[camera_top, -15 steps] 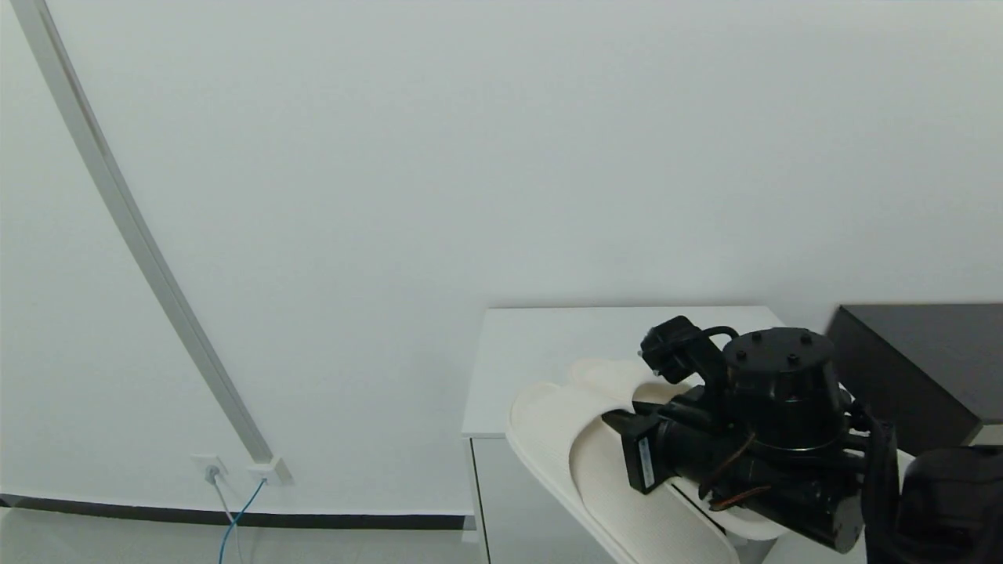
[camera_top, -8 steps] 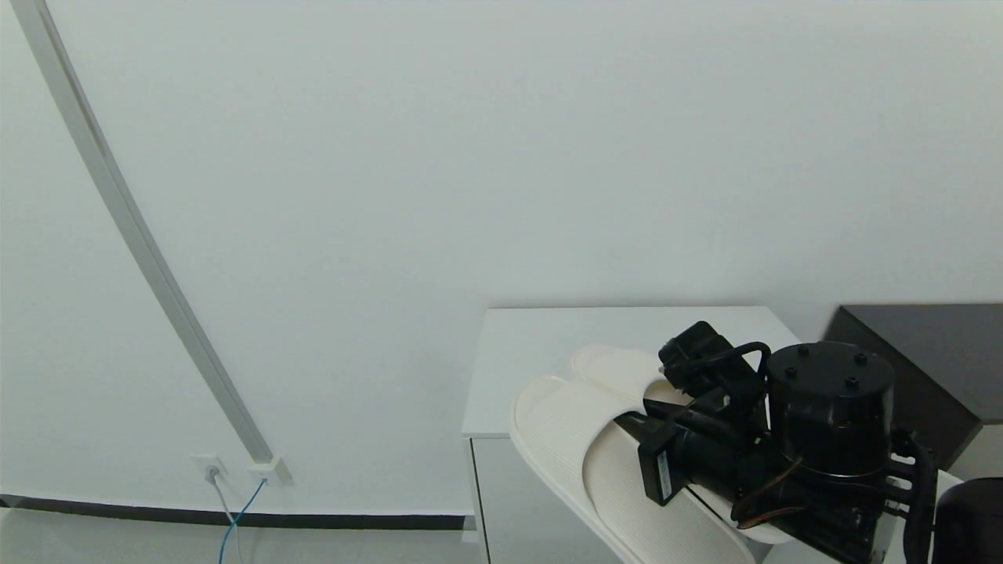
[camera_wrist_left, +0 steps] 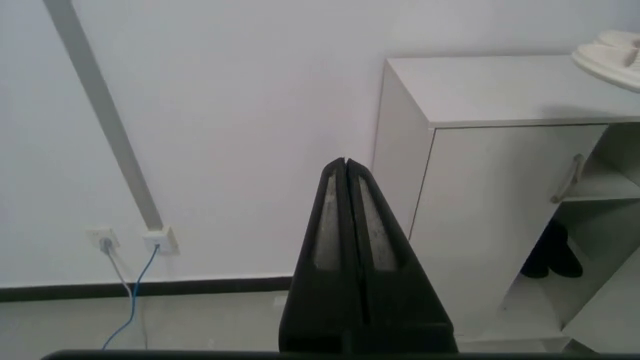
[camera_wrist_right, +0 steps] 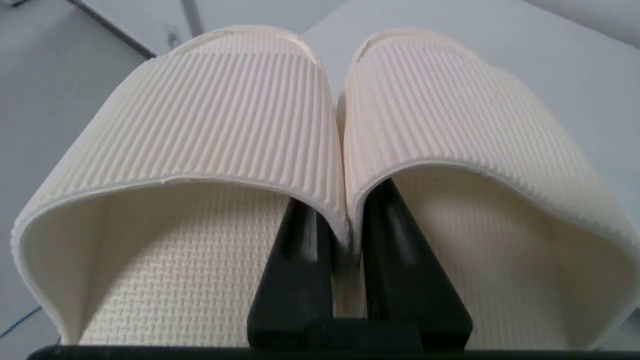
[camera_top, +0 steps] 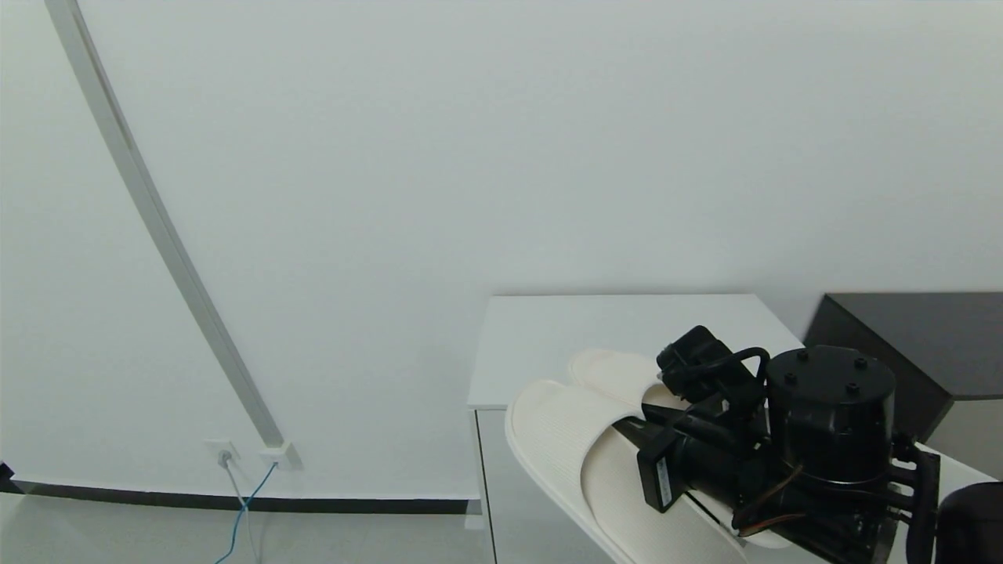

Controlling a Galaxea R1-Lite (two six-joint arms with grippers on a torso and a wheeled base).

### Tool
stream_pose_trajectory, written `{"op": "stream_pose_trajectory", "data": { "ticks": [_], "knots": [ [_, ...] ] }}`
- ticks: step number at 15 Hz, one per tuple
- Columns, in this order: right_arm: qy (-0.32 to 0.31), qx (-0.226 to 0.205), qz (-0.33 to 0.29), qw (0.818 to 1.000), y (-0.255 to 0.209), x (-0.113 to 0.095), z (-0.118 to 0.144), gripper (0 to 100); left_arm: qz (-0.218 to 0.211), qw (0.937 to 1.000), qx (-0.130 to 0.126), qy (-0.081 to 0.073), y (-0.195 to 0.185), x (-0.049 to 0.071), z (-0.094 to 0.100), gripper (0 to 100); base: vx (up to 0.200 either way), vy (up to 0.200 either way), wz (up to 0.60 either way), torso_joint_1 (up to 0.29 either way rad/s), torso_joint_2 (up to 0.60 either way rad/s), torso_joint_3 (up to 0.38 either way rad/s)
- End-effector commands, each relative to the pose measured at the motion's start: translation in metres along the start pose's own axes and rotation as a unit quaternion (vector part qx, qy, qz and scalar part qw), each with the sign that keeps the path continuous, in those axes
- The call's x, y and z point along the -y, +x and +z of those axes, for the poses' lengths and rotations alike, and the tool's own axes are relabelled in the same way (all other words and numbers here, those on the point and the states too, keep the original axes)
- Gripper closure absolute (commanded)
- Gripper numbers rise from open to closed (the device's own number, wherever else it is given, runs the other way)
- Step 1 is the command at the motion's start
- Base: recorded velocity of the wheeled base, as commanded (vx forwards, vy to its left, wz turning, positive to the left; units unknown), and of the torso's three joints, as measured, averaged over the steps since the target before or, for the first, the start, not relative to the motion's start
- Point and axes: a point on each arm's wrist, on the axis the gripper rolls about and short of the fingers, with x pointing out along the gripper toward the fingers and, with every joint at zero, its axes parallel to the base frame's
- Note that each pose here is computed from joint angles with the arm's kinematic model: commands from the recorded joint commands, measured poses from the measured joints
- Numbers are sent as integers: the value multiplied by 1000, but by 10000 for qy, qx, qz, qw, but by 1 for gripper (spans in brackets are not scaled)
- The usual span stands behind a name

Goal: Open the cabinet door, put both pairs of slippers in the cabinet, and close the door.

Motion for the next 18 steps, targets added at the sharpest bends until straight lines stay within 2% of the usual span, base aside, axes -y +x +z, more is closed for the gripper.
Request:
{"op": "stream_pose_trajectory", "data": {
  "ticks": [1, 14, 18],
  "knots": [
    [0, -17, -9, 10000, 1, 0, -1, 100, 2, 10000, -3, 0, 0, 0, 0, 100, -200, 0, 0, -2, -2, -2],
    [-13, -70, 5, 10000, 2, -1, -3, 100, 2, 10000, -3, 0, 0, 0, 0, 100, 0, 0, 0, 0, 0, 0],
    [-13, -70, -2, 10000, 2, -1, -3, 100, 2, 10000, -3, 0, 0, 0, 0, 100, 0, -200, 0, 2, 1, 5]
  ]
}}
